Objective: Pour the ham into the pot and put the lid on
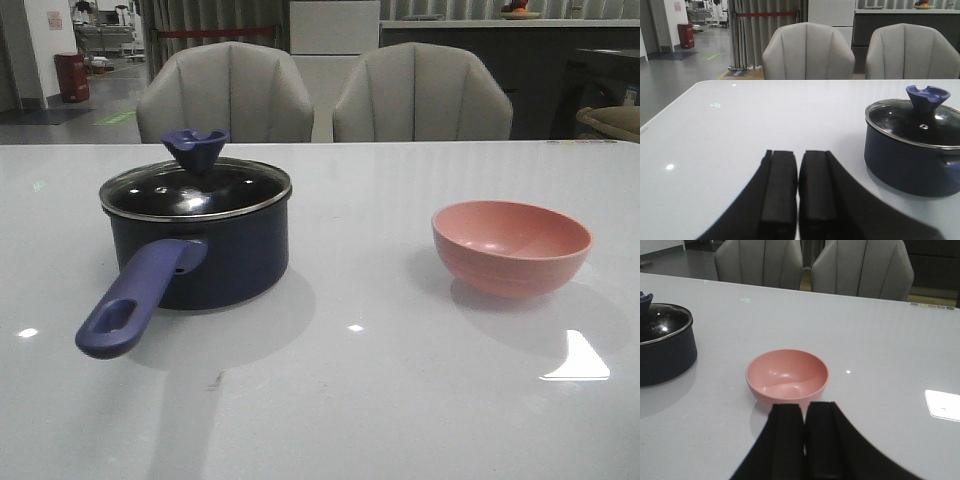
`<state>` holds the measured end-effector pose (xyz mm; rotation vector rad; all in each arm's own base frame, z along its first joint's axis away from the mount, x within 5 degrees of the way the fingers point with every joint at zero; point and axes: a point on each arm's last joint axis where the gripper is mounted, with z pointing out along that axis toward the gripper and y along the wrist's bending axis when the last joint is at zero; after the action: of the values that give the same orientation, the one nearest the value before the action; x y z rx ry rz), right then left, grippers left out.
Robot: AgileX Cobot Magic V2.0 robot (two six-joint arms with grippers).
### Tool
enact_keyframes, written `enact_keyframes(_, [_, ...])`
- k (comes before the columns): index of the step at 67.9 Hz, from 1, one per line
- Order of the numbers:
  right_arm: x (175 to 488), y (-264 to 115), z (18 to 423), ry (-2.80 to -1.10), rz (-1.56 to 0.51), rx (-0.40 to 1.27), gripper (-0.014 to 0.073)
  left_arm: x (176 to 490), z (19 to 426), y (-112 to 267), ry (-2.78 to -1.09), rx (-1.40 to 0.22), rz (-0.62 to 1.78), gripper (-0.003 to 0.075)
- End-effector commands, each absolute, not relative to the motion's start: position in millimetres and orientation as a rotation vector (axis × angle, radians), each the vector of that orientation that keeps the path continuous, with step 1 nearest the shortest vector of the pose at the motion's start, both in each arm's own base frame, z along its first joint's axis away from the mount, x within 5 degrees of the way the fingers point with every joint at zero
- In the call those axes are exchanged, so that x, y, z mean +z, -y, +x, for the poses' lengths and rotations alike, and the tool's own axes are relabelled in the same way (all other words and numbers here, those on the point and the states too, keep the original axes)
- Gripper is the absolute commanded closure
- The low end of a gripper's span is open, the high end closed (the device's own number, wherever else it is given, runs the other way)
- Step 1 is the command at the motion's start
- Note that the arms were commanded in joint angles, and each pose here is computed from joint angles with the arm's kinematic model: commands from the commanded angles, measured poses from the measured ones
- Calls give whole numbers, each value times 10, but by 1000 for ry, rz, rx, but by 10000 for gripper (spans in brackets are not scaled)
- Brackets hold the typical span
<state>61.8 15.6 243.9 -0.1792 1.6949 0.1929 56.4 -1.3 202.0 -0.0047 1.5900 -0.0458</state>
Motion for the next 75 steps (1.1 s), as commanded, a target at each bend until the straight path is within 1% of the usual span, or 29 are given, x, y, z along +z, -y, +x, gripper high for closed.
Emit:
enact_keyframes(1, [2593, -149, 628, -1600, -168, 185, 445, 2031, 556, 16, -1518, -59, -9, 586])
enact_keyframes(16, [2567, -142, 634, -1585, -170, 167, 445, 2031, 556, 16, -1518, -59, -9, 586])
enact_keyframes(25, [2539, -109, 555, -1512, -175, 117, 445, 2031, 556, 16, -1518, -59, -9, 586])
enact_keyframes(34, [2409, -86, 451, -1443, -186, 92, 445, 2031, 556, 16, -1518, -59, -9, 586])
enact_keyframes(41, [2307, -92, 489, -1459, -179, 103, 445, 2031, 556, 16, -1518, -59, -9, 586])
enact_keyframes(46, [2257, -95, 505, -1441, -160, 121, 445, 2031, 556, 16, -1518, -59, -9, 586])
enact_keyframes(54, [2162, -96, 525, -1361, -144, 129, 445, 2031, 556, 16, -1518, -59, -9, 586])
enact_keyframes(75, [2165, -87, 527, -1372, -127, 121, 445, 2032, 556, 16, -1517, -59, -9, 586])
